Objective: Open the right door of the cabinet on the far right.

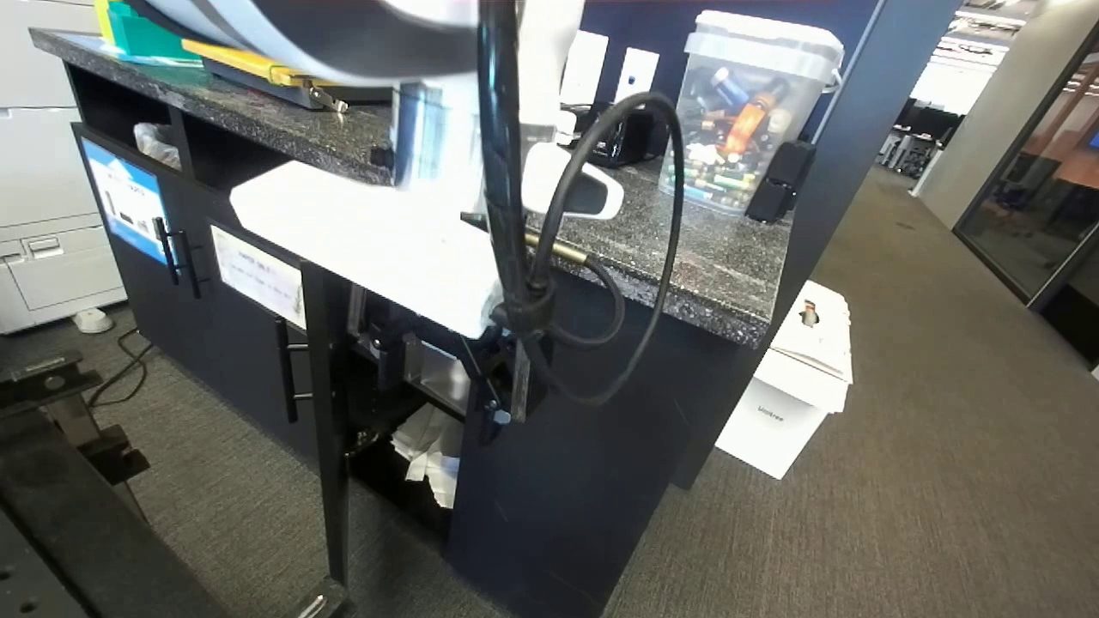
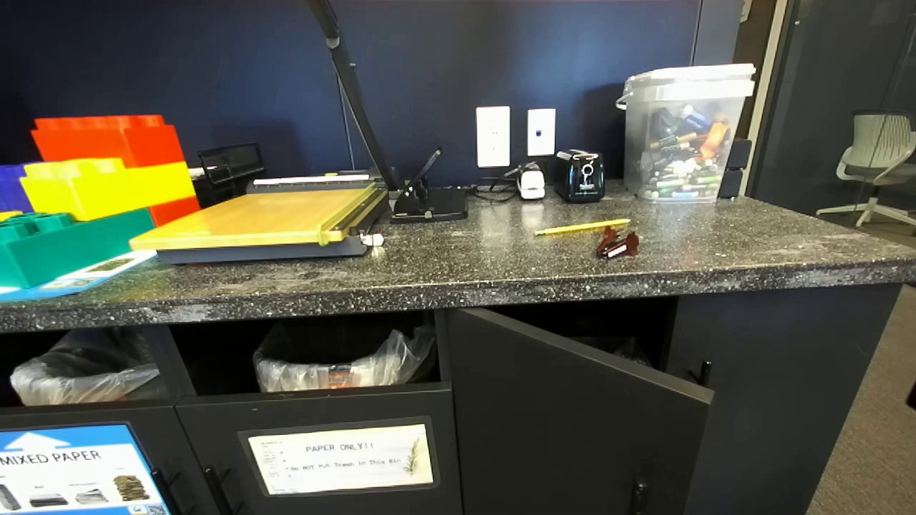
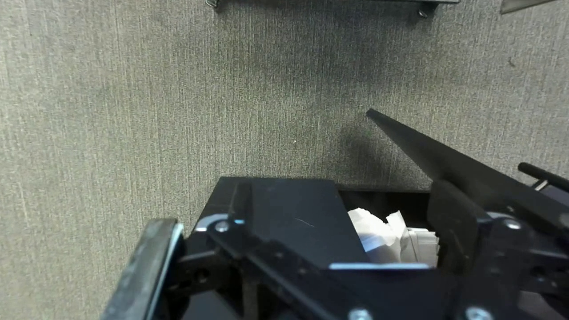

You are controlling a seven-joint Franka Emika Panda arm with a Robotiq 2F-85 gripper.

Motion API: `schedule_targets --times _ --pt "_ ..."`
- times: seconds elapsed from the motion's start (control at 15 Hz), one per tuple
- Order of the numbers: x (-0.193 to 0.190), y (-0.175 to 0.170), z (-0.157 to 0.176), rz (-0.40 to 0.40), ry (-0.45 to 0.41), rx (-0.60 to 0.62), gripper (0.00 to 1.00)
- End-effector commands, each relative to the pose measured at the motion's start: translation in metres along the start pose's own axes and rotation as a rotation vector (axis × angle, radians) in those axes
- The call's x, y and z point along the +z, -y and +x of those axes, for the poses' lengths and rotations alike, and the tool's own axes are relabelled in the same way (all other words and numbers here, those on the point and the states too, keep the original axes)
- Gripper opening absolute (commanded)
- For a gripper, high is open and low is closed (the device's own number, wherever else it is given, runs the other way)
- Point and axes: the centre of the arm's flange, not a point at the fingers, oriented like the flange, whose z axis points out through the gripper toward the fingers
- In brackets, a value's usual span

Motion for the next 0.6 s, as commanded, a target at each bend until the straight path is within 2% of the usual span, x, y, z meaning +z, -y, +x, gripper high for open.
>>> schedule_targets --times 0.0,0.4,0.53 --pt "0.047 0.014 0.055 0.003 -0.055 0.034 1.0" --pt "0.081 0.036 0.134 0.034 -0.141 0.084 1.0" --pt "0.089 0.039 0.15 0.036 -0.176 0.086 1.0"
